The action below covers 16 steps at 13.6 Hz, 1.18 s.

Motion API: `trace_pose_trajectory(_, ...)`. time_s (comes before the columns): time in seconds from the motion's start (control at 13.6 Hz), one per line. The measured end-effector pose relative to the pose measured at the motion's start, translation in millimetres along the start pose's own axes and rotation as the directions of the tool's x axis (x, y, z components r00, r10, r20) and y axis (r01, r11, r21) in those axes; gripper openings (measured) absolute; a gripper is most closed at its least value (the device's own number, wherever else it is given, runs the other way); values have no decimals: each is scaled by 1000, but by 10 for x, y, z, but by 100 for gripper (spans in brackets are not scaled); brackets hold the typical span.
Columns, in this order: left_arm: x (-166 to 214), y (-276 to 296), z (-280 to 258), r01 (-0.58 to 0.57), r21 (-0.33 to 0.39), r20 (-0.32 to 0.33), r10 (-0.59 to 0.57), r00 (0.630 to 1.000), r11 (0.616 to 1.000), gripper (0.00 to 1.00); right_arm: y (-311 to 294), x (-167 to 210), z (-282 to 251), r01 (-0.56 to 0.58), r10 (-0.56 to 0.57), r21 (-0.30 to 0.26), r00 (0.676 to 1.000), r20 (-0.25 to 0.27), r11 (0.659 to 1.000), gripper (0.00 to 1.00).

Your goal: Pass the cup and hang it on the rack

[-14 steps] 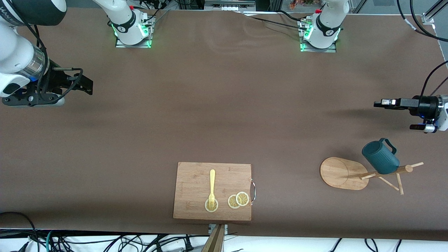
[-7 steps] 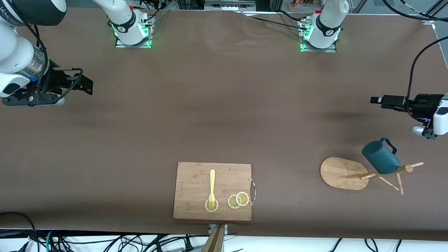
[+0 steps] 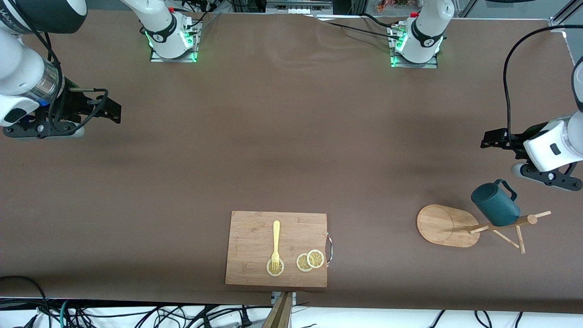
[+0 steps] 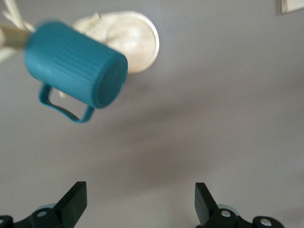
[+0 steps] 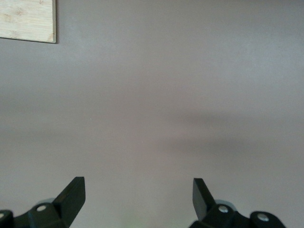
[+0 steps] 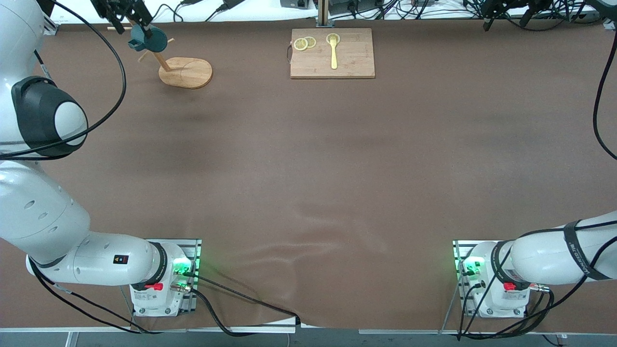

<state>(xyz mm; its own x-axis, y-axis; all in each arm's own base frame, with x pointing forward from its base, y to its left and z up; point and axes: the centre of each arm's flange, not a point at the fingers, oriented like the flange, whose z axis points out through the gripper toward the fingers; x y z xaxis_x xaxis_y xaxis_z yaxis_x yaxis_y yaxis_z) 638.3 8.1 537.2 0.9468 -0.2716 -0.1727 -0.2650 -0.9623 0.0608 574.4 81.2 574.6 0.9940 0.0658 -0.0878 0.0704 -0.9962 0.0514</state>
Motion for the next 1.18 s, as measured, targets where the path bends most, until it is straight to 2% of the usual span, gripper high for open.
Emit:
trace_pose_trajectory(0.22, -253, -33, -512, 29, 25, -96, -26, 995, 999, 100, -29, -2, -2, 5, -5, 0, 1000, -1, 1000, 100)
trace_pose_trajectory(0.29, -358, -51, -621, 69, 21, -105, -67, 992, 997, 100, -31, -2, -2, 5, -5, 0, 1000, -1, 1000, 100)
trace_pose_trajectory(0.44, -532, -27, -693, 182, -2, -60, -182, 981, 983, 100, -36, -13, 6, 6, -6, -1, 1000, 9, 1000, 100)
trace_pose_trajectory(0.59, -554, 58, -674, 253, -8, -27, -253, 967, 967, 100, -37, -26, 17, 7, -7, -2, 1000, 21, 1000, 100)
trace_pose_trajectory(1.18, -662, 217, -637, 273, -26, -1, -274, 962, 962, 100, -128, -26, 6, 23, -23, -1, 1000, 12, 1000, 100)
